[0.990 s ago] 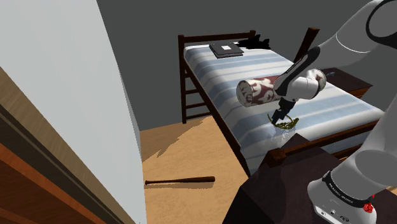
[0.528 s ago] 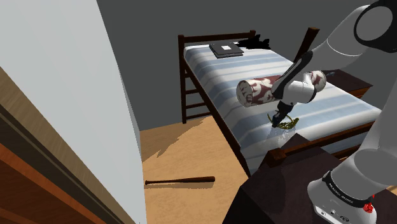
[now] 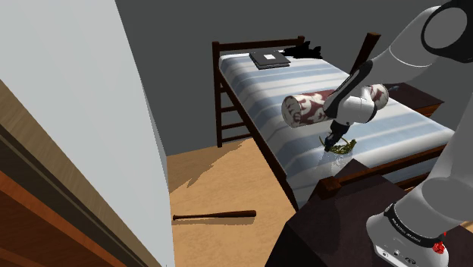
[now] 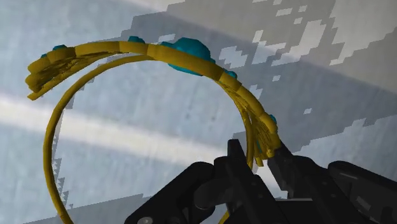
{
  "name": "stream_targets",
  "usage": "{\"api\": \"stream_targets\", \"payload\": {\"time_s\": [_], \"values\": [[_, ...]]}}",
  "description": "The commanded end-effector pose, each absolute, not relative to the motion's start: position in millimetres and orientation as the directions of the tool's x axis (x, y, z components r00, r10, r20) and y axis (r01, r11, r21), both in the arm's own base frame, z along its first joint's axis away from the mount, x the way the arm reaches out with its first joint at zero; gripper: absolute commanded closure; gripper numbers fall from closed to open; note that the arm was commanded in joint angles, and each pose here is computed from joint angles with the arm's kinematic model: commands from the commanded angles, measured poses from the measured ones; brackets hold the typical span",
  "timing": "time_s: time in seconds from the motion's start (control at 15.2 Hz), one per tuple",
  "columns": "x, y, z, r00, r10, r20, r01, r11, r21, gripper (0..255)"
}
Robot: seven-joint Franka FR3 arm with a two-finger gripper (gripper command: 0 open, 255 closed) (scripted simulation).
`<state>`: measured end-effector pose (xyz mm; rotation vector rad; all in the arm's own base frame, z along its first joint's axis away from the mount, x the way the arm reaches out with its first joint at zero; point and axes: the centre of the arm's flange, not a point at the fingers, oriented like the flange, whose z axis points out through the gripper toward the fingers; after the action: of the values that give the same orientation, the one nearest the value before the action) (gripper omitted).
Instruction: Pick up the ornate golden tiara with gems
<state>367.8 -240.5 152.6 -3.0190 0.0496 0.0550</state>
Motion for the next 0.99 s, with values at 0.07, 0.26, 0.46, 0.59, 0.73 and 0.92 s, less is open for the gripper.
{"api": "stream_targets", "payload": {"time_s": [0.07,0.26,0.46,0.59,0.73,0.92], "values": [[368,-239,162,0.999,-0.028,-0.04,-0.032,-0.992,-0.122,255],[368,-239,177,0.999,-0.028,-0.04,-0.032,-0.992,-0.122,255],[368,-239,193,0.999,-0.028,-0.04,-0.032,-0.992,-0.122,255],[368,-239,204,0.999,-0.028,-0.04,-0.032,-0.992,-0.122,255],[368,-239,214,0.999,-0.028,-0.04,-0.032,-0.992,-0.122,255],[368,-239,230,0.999,-0.028,-0.04,-0.032,-0.992,-0.122,255]]}}
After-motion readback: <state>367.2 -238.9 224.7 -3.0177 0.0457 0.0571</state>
